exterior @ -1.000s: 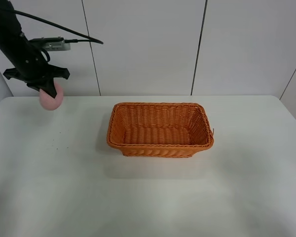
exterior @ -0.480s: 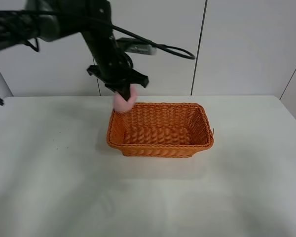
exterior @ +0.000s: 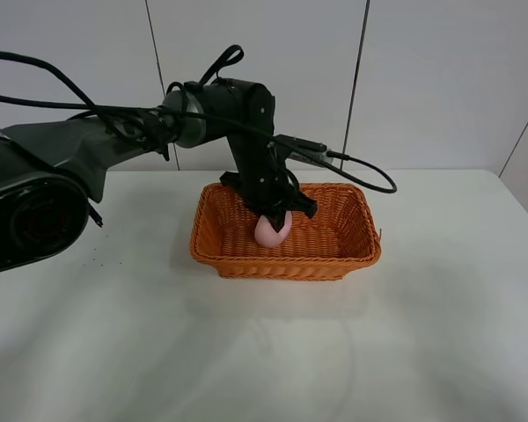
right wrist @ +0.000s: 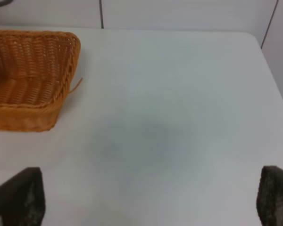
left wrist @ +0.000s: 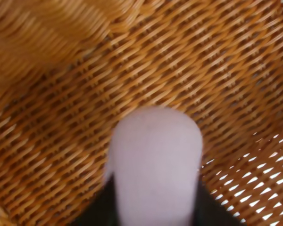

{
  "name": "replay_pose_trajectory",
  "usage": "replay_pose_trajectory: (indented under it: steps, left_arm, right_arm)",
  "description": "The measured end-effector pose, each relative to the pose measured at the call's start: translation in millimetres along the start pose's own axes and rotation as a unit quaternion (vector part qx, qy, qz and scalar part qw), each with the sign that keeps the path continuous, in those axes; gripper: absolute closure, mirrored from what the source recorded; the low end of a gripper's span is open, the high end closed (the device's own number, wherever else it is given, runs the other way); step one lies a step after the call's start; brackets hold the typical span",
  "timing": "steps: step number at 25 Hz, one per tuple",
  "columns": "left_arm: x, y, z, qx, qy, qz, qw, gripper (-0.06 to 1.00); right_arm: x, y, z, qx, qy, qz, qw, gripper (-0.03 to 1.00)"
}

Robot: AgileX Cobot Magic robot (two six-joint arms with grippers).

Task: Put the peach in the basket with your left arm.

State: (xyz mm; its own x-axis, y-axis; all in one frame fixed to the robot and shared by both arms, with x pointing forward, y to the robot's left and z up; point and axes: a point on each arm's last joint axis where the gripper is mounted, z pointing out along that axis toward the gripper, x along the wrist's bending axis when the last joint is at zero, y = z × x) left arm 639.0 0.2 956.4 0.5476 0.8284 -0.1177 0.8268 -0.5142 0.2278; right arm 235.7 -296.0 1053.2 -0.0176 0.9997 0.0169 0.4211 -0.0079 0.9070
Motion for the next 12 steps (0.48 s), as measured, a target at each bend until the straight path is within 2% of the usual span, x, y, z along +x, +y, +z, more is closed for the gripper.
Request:
replay_pose_trajectory:
  steps: [2, 4, 5, 10, 12]
  left_arm:
    - [0.1, 0.1, -2.4, 0.000, -0.001, 0.000, 1.000, 0.44]
    - [-0.3, 1.9, -8.2, -0.005, 0.001, 0.004, 1.000, 0.30]
    - [-0.4, 3.1, -12.3, -0.007, 0.003, 0.007, 1.000, 0.26]
    - [2.5, 9.3, -47.3, -0.009, 0.042, 0.031, 0.999, 0.20]
    - [4.2, 14.7, -62.9, -0.032, 0.053, 0.034, 0.997, 0.20]
  right_arm:
    - [0.0, 0.0, 0.0, 0.000, 0.000, 0.000, 1.000, 0.27]
    - [0.0, 0.0, 0.0, 0.000, 0.000, 0.000, 1.000, 0.27]
    - [0.0, 0.0, 0.0, 0.000, 0.000, 0.000, 1.000, 0.27]
    - [0.0, 0.0, 0.0, 0.000, 0.000, 0.000, 1.000, 0.27]
    - [0.0, 0.0, 0.0, 0.000, 0.000, 0.000, 1.000, 0.27]
